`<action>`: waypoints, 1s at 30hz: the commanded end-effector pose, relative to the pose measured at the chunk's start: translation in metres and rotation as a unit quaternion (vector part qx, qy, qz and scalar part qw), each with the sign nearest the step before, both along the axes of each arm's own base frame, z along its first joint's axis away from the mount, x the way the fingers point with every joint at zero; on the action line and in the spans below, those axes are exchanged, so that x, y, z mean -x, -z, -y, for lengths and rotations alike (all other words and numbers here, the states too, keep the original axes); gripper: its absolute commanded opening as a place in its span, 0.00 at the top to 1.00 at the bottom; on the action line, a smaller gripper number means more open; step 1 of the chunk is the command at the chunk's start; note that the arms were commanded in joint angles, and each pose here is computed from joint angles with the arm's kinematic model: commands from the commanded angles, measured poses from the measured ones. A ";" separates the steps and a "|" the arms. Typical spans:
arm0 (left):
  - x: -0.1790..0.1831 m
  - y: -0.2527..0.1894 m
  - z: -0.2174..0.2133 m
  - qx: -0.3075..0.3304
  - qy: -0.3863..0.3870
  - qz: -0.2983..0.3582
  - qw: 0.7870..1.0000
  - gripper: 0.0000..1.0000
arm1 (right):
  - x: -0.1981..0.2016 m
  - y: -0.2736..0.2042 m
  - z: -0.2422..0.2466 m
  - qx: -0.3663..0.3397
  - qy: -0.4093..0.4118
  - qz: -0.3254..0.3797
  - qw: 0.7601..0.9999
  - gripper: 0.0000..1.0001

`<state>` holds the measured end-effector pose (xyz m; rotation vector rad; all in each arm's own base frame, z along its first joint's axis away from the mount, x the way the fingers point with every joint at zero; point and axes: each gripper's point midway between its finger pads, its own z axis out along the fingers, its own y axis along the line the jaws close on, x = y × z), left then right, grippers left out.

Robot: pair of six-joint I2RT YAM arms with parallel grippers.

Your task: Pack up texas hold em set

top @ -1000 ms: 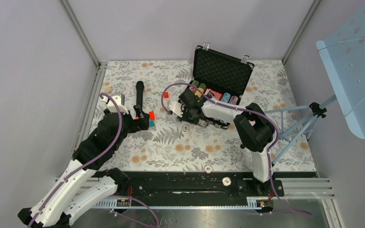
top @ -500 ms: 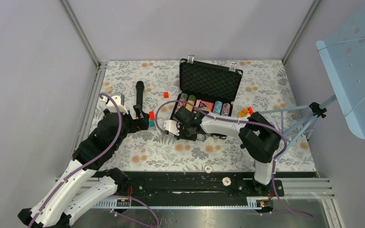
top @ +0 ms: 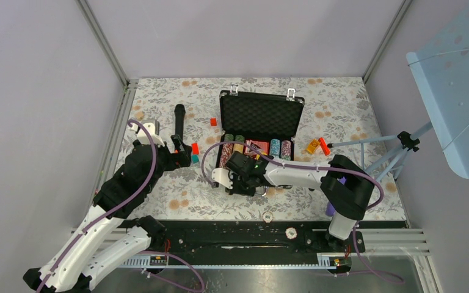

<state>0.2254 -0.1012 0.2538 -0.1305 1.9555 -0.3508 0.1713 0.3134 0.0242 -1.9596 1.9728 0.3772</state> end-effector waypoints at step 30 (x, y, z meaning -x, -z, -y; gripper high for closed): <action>-0.007 -0.004 0.000 0.012 0.001 0.010 1.000 0.05 | -0.102 -0.006 0.027 0.032 0.135 0.033 0.990 1.00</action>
